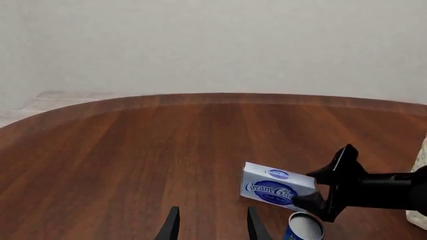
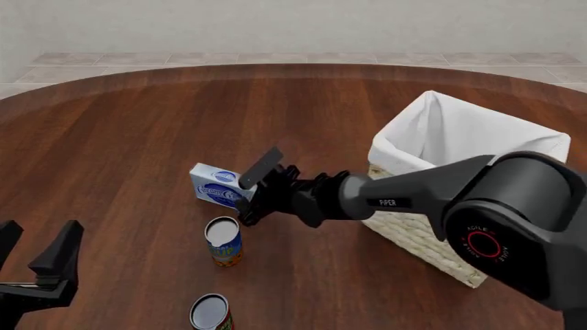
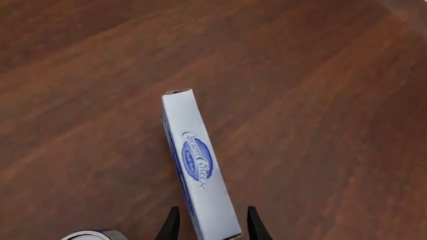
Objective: Pick up the cream cheese box, and put it in the basket.
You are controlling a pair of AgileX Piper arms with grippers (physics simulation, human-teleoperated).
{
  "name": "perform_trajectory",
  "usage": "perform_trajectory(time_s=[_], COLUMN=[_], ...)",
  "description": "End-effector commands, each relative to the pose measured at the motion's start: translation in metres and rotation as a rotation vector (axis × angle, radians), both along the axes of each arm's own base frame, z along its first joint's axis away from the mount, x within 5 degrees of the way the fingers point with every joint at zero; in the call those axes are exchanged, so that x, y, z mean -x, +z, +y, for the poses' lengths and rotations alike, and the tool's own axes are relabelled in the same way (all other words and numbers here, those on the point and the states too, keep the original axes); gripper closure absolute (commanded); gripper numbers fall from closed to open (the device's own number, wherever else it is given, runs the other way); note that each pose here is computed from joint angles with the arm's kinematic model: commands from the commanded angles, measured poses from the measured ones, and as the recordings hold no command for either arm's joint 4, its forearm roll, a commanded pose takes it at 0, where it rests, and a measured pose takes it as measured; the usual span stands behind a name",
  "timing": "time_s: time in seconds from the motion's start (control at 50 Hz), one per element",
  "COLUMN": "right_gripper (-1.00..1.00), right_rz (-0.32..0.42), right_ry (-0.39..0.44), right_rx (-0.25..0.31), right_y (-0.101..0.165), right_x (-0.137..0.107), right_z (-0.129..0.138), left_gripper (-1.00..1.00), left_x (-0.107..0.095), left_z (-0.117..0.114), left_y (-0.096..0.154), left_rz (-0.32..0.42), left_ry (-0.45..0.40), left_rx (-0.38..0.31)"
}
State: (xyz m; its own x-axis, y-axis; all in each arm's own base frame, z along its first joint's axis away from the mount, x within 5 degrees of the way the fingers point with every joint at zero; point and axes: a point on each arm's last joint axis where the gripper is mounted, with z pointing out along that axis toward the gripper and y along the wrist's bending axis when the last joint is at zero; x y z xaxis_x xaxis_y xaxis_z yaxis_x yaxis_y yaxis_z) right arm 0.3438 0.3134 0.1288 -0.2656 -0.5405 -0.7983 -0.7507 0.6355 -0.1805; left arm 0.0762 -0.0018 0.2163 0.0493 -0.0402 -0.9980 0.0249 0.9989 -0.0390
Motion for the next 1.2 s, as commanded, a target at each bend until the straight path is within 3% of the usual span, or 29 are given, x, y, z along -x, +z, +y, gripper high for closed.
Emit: perform_trajectory(time_s=[0.02,0.16,0.18,1.2], right_gripper=[-1.0,-1.0,1.0,1.0], right_rz=[0.015,0.021,0.018,-0.063], right_ry=[-0.006,-0.003,-0.003,0.023], right_rx=[0.013,0.011,0.01,-0.032], right_y=[-0.009,-0.01,-0.009,0.046], right_x=[-0.005,-0.002,-0.002,0.016], right_z=[0.001,0.003,0.002,-0.009], left_gripper=[-1.0,-1.0,-1.0,-1.0], left_x=[0.0,0.0,0.0,0.0], left_z=[0.0,0.0,0.0,0.0], left_y=[0.0,0.0,0.0,0.0], left_rz=[-0.001,-0.002,-0.002,-0.003], left_ry=[0.001,0.001,0.001,-0.002], left_rx=[0.001,-0.001,-0.001,-0.006])
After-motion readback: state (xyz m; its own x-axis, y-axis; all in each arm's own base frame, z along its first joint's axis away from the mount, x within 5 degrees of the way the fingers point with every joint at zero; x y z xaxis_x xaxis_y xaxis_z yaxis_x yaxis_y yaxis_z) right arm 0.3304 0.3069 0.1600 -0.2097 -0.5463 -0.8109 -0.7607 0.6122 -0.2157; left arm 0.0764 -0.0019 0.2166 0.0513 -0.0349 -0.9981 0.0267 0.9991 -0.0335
